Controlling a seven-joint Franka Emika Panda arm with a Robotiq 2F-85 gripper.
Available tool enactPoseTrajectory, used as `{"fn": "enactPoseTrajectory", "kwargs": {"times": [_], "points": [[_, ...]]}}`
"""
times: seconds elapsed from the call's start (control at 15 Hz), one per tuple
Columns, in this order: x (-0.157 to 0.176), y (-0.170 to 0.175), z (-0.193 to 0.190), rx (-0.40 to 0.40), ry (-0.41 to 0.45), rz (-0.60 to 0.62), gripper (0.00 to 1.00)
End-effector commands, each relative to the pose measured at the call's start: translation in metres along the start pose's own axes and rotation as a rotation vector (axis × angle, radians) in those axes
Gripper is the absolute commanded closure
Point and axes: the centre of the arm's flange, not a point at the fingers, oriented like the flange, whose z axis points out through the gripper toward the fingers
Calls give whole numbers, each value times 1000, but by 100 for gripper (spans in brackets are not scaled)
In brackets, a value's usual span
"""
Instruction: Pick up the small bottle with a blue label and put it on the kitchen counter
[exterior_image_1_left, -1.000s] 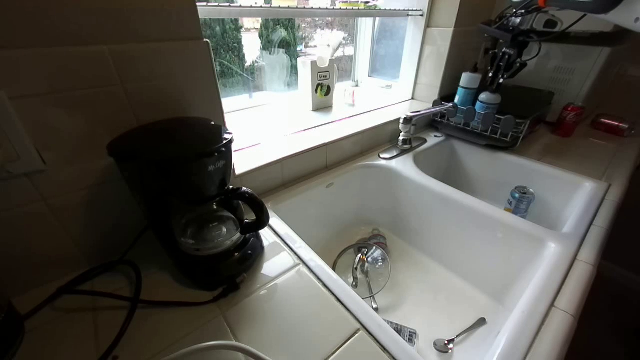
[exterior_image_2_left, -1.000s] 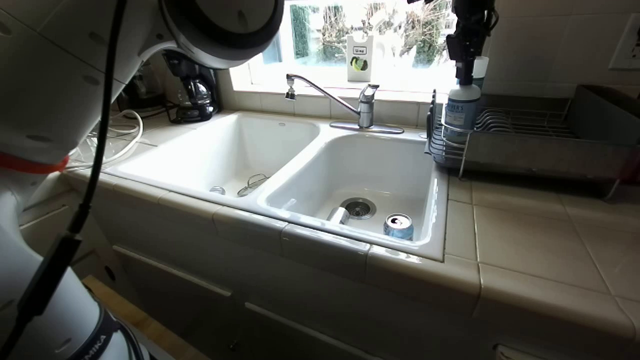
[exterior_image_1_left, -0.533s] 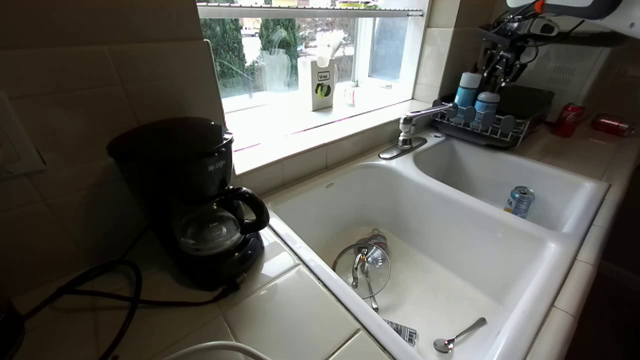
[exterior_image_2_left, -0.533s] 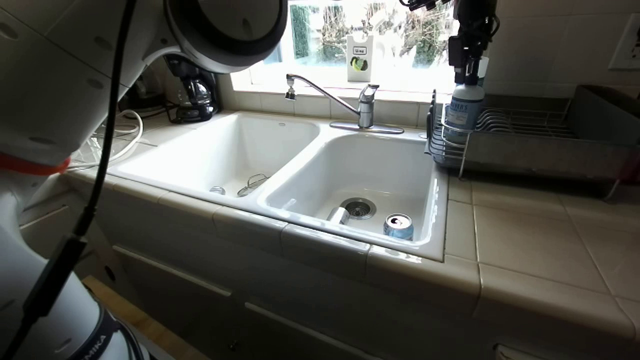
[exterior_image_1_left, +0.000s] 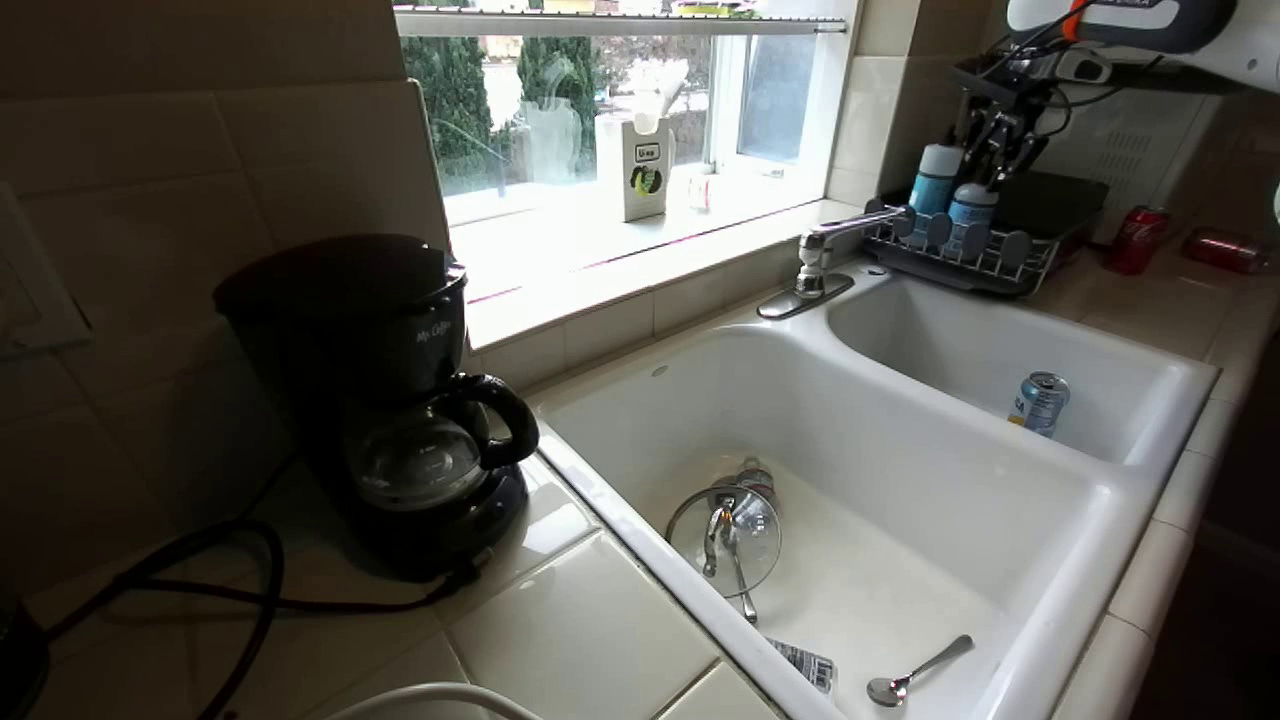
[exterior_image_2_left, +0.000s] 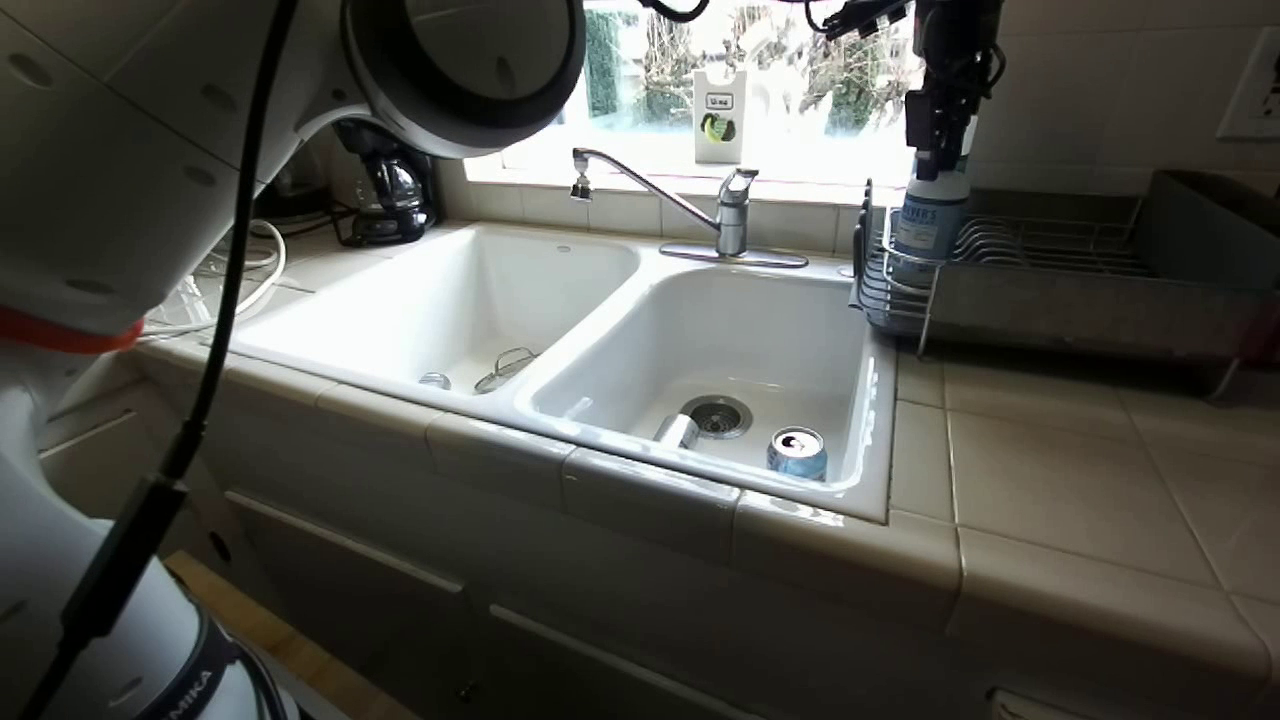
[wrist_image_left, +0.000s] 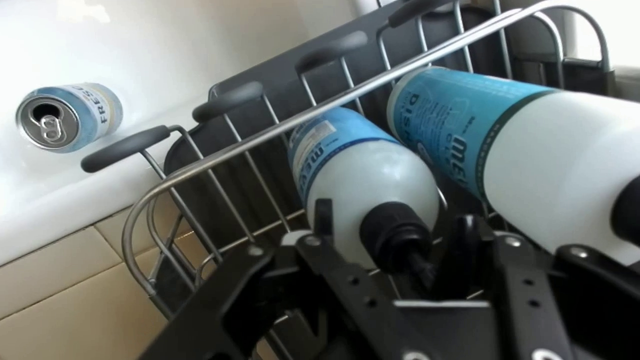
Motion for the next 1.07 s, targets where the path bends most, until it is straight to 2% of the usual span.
{"fn": "enactPoseTrajectory", "kwargs": {"times": [0.0,0.2,0.6,0.8,1.0], "points": [[8,-24,-3,19,-27,-13,72],[8,-22,-10,14,-20,-9,92],[2,-10,-29,9,26,-25,92],[1,0,-58,25,43,-29,92],[2,16,-89,-12,30,-56,92]]}}
